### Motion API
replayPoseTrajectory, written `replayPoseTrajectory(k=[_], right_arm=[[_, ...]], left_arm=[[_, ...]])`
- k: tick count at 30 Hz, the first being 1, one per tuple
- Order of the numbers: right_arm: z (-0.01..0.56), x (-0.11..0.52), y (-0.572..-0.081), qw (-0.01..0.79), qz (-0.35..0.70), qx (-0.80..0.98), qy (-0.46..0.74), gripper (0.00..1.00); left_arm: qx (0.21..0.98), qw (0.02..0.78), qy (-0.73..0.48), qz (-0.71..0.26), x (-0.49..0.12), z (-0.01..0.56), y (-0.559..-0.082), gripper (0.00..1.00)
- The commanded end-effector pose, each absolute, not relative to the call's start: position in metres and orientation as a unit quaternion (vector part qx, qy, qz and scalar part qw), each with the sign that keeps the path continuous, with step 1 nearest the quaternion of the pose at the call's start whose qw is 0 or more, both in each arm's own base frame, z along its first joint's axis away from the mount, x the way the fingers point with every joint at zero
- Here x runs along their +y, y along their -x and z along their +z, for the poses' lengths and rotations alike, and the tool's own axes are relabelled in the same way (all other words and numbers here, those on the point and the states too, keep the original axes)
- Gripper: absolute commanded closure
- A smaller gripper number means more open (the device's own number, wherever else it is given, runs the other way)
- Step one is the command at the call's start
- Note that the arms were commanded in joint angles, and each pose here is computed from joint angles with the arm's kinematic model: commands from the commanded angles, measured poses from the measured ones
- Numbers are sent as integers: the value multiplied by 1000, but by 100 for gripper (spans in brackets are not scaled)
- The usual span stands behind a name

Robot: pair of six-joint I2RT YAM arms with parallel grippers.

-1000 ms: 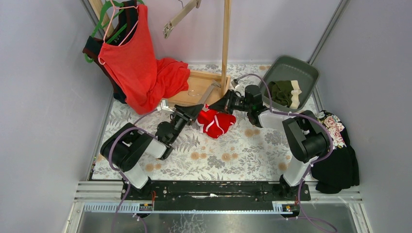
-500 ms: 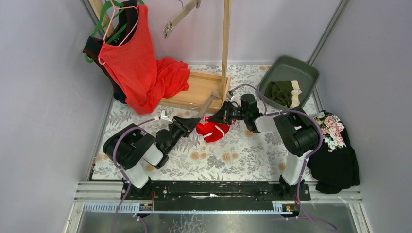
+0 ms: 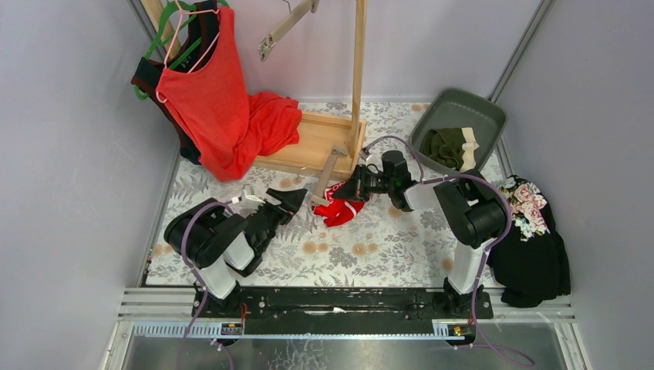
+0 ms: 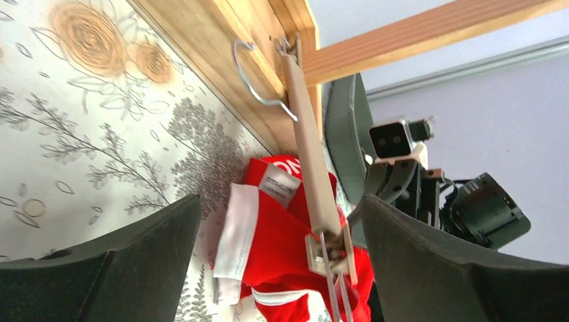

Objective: Clip the underwear to the hanger
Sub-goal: Clamp the underwear onto the hanger, then open the clamp at the hanger.

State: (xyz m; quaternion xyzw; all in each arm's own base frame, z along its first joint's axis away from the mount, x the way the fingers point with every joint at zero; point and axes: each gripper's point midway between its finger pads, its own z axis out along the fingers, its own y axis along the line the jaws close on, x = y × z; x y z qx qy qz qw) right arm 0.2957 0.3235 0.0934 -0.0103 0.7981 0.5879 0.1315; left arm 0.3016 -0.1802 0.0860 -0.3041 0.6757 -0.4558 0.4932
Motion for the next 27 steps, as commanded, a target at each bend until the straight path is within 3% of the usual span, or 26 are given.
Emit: replayPoseTrajectory(k=[1, 8, 9, 12, 14, 17, 22, 27], right_arm=[[87, 315, -279, 131, 570, 810, 48, 100], [58, 299, -265, 125, 515, 845, 75, 100], [55, 296, -266, 133, 504, 850, 77, 96], [60, 286, -276, 185, 466, 861, 86, 54], [65, 282, -287, 218, 446, 863, 91, 39], [78, 283, -303, 256, 438, 856, 99, 25], [87, 300, -326, 270, 459, 838, 119, 24], [107, 311, -347, 314, 477, 813, 115, 26]], left_arm=[[641, 548, 322, -430, -158, 103, -314, 16], [626, 554, 268, -479, -176, 135, -336, 21], [623, 551, 262, -489, -178, 139, -337, 19], [611, 543, 263, -513, -176, 148, -345, 1], [608, 537, 250, -528, -177, 154, -350, 0], [605, 533, 225, -546, -181, 164, -357, 0], [600, 510, 216, -577, -186, 170, -368, 0], [603, 494, 220, -587, -187, 166, -374, 7]])
